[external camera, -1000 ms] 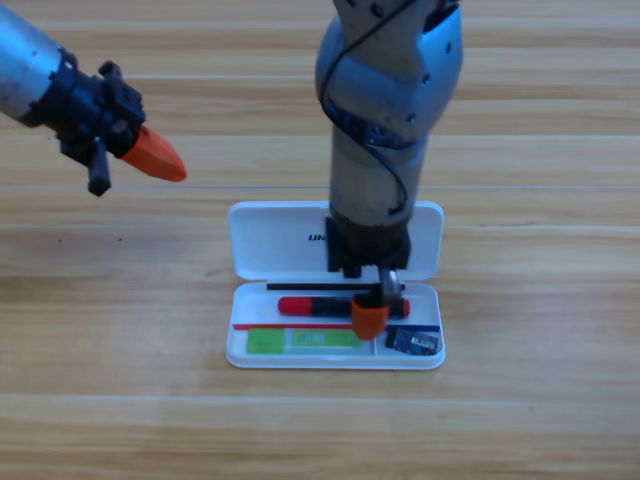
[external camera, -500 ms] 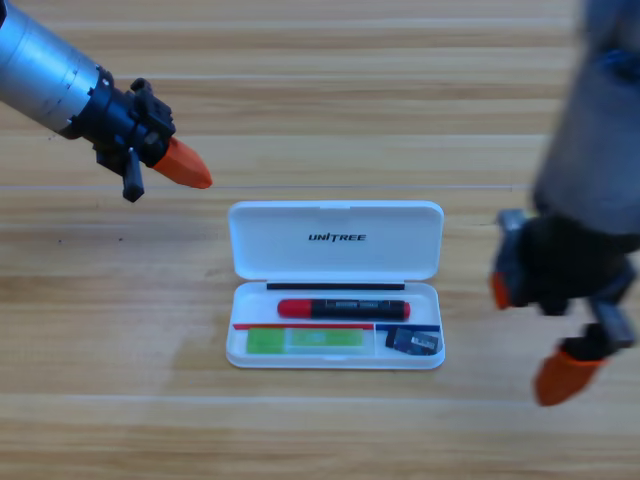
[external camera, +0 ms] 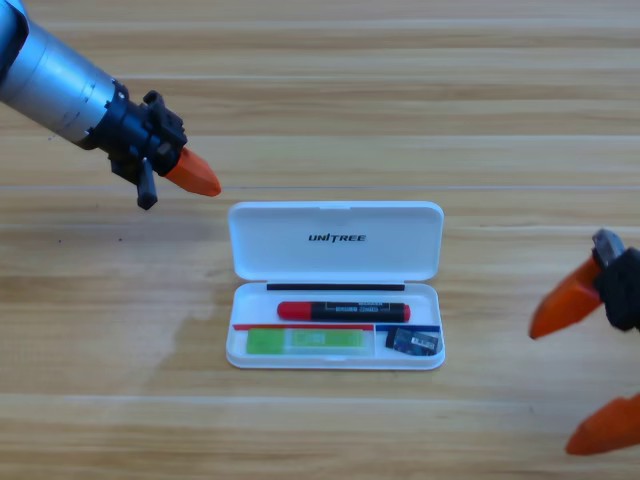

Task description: Clean up eraser and pencils

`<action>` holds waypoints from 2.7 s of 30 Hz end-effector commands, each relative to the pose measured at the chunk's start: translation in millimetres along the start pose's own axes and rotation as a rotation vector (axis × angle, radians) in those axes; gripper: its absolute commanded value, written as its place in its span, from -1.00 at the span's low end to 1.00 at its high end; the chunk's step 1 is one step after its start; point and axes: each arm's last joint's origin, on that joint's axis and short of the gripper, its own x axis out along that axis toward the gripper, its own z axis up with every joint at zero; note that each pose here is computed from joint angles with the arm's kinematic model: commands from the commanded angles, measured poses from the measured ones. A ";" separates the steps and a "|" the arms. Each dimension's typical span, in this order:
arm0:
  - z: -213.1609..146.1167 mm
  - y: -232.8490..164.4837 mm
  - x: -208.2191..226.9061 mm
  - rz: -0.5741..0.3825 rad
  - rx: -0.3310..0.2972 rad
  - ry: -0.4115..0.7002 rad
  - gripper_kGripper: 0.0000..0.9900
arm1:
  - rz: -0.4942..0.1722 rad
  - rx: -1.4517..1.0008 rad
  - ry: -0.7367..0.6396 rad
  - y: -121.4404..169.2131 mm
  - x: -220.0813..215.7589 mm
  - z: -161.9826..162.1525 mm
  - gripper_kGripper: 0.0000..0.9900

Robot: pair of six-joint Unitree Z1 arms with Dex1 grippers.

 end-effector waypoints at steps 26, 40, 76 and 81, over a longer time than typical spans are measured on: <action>18.3 -18.3 65.0 -0.106 0.047 0.004 -1.00 | -0.060 -0.023 -0.415 24.3 -70.3 15.8 0.88; 26.2 -30.3 62.8 -0.136 0.058 0.005 -1.00 | -0.024 -0.024 -0.396 23.8 -60.4 20.1 0.88; 32.1 -79.7 57.2 -0.249 0.145 0.019 -1.00 | -0.014 -0.019 -0.385 23.7 -56.8 19.3 0.88; 33.5 -85.3 58.7 -0.261 0.155 0.024 -1.00 | -0.013 -0.019 -0.384 23.3 -56.2 20.0 0.88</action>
